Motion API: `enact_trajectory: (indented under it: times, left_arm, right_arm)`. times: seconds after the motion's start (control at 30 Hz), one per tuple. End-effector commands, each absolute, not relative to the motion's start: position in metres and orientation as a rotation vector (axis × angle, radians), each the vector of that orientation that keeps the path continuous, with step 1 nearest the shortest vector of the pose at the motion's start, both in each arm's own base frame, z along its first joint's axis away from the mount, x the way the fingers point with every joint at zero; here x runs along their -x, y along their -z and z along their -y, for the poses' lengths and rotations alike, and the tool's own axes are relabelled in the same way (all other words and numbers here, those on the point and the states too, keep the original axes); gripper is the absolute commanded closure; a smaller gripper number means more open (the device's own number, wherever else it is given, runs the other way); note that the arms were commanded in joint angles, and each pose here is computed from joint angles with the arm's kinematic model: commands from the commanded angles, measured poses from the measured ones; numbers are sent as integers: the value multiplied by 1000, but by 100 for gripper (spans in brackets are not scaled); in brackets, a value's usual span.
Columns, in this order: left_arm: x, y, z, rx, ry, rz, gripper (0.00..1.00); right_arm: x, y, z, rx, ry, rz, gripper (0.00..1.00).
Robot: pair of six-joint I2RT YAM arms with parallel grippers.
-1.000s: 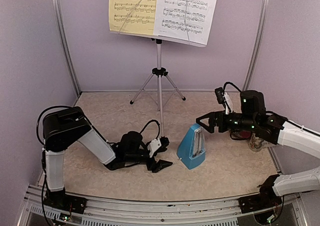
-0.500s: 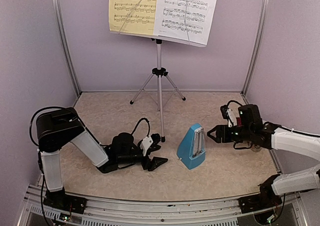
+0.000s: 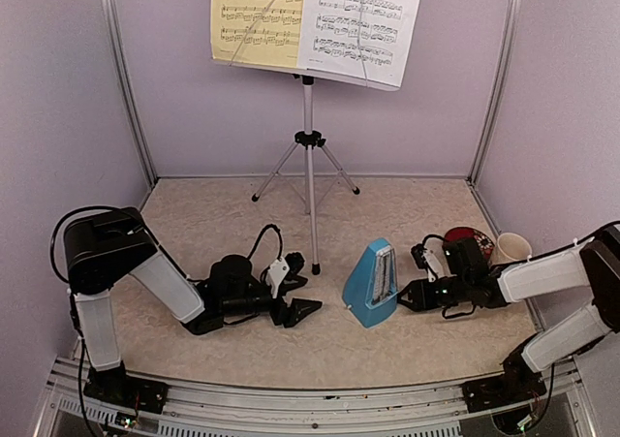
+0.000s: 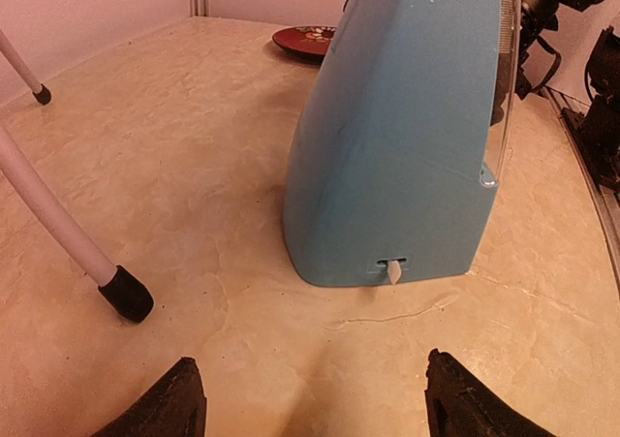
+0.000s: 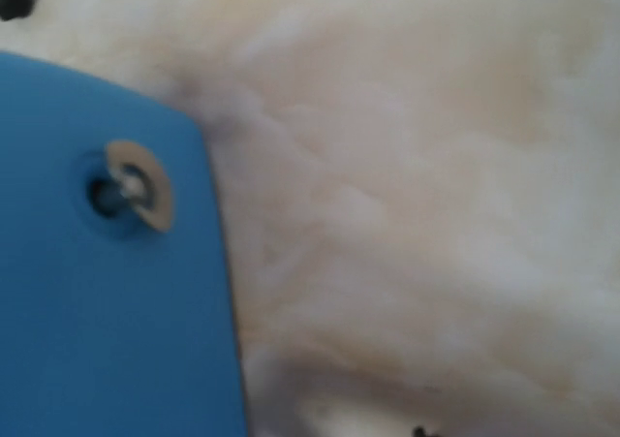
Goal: Set up the instrument practice props
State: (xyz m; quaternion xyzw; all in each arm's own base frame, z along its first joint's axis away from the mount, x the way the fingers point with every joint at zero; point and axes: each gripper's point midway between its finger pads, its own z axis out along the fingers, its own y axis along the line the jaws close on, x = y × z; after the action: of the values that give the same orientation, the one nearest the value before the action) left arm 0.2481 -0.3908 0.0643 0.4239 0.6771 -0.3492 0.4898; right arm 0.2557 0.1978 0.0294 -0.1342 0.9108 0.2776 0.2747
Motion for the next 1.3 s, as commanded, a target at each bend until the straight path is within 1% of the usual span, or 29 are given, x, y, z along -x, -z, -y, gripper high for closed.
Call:
enact_trajectory:
  times: [0.0,0.13,0.37,0.5,0.57,0.7,0.93,1.03,1.13,1.27]
  left_arm:
    - [-249,-88,385,-972,876,-1596,24]
    - [-248,-96,379,-943,882,-1587,24]
    - [-246,-105,374,-922,892,-1578,23]
    - [-243,-109,373,-922,900,-1576,20]
    - [-241,-110,373,-928,905,-1573,18]
    - [-238,-112,375,-941,904,-1568,14]
    - [-223,-112,390,-1005,912,-1527,12]
    - [-217,-113,401,-1009,879,-1513,2]
    - [-207,-124,410,-923,896,-1518,1]
    - [-210,-135,419,-716,804,-1590,1]
  right_arm:
    - [-246,-35,-227,509,-866,-2361,58]
    - [-226,-35,-252,631,-951,-2334,59]
    - [-194,-42,-293,805,-1077,-2267,57]
    - [-184,-56,-314,858,-1136,-2211,56]
    - [-184,-61,-310,849,-1119,-2187,56]
    - [-191,-54,-287,820,-970,-2219,51]
    - [-211,-68,-256,745,-939,-2136,45]
    - [-216,-77,-251,737,-996,-2073,41]
    - [-216,-83,-253,744,-1044,-2041,40]
    - [-217,-83,-255,739,-1057,-2038,40]
